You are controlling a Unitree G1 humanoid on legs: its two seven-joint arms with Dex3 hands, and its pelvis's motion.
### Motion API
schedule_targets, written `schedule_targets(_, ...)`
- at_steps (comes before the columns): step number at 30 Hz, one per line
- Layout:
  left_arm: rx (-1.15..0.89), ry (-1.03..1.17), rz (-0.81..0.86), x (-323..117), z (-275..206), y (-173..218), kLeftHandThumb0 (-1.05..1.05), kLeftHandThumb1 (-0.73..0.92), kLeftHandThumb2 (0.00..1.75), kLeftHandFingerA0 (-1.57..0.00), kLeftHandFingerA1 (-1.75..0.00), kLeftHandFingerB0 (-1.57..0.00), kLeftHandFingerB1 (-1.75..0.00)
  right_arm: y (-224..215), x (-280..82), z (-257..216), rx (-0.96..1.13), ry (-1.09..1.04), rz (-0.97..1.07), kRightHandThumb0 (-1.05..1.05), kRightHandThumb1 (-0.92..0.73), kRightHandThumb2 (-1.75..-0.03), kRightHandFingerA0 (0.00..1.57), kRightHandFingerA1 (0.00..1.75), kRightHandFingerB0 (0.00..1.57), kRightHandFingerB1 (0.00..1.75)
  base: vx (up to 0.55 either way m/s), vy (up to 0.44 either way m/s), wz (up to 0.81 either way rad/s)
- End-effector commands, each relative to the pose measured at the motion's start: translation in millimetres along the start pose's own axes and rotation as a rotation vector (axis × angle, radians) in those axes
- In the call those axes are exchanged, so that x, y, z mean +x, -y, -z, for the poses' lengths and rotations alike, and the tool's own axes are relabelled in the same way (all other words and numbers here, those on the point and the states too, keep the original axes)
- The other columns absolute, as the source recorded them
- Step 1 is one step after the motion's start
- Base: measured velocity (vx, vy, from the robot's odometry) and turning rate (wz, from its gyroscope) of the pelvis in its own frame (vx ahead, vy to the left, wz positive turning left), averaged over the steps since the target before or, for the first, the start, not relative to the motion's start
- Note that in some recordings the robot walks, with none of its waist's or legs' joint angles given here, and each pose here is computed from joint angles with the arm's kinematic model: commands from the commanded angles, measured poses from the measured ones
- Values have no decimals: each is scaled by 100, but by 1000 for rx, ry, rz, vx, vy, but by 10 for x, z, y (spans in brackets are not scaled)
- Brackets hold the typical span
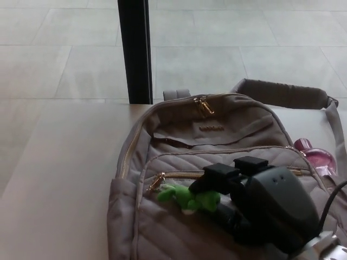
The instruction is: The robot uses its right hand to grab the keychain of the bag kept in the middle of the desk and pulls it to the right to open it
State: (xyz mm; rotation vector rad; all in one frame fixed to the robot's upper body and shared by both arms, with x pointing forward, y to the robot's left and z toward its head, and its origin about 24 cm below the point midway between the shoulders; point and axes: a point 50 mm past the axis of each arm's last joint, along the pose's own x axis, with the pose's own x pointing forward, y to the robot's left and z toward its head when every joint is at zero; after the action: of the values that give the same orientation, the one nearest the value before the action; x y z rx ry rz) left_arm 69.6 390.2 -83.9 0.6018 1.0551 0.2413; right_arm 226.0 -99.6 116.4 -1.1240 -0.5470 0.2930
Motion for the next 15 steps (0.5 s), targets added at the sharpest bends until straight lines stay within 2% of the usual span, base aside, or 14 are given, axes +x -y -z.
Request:
schedule_targets(1,61,14,-20,-9,-12,-81,-75,78,64,-76,-60,-62,-44,-190,-160,145,-40,-72,-119,-35,-51,-116,101,175,84,147,0,0,0)
schedule_targets(2,68,17,-20,-8,-18,-82,-74,79,64,-76,-59,-62,-44,-195,-165,148,-19,-63,-75,-34,-54,-114,106,175,87,137,0,0,0)
schedule_targets(3,69,17,-21,-7,-20,-80,-72,78,64,-77,-58,-62,-44,-198,-166,149,-2,-63,-53,-37,-50,-121,104,175,83,149,0,0,0)
schedule_targets(4,67,15,-23,-6,-19,-78,-72,78,64,-77,-58,-62,-44,-199,-165,149,8,-66,-49,-37,-50,-121,104,175,83,149,0,0,0)
schedule_targets(5,77,13,-20,-9,-10,-79,-73,79,64,-76,-58,-63,-44,-204,-171,148,18,-63,-32,-34,-55,-117,107,175,87,134,0,0,0)
schedule_targets(6,73,10,-17,-10,-5,-78,-73,79,64,-75,-58,-62,-44,-200,-169,145,25,-64,-21,-35,-53,-122,107,175,85,141,0,0,0)
schedule_targets(10,73,8,0,-12,0,-74,-74,80,64,-73,-56,-60,-43,-183,-157,143,80,-66,45,-31,-50,-122,109,175,90,134,0,0,0)
schedule_targets(12,99,14,1,-16,0,-76,-73,81,65,-74,-60,-60,-43,-151,-129,122,102,-88,94,-34,-50,-123,106,175,85,147,0,0,0)
schedule_targets(13,102,15,1,-17,0,-76,-73,81,65,-74,-60,-60,-43,-149,-127,120,111,-89,102,-34,-50,-123,106,175,85,147,0,0,0)
schedule_targets(14,97,12,6,-24,14,-80,-73,81,65,-74,-61,-60,-44,-117,-109,104,143,-111,139,-31,-50,-125,103,175,76,169,0,0,0)
schedule_targets(15,87,3,6,-22,22,-80,-74,80,64,-74,-61,-59,-43,-78,-91,89,174,-128,170,-30,-48,-126,102,175,75,171,0,0,0)
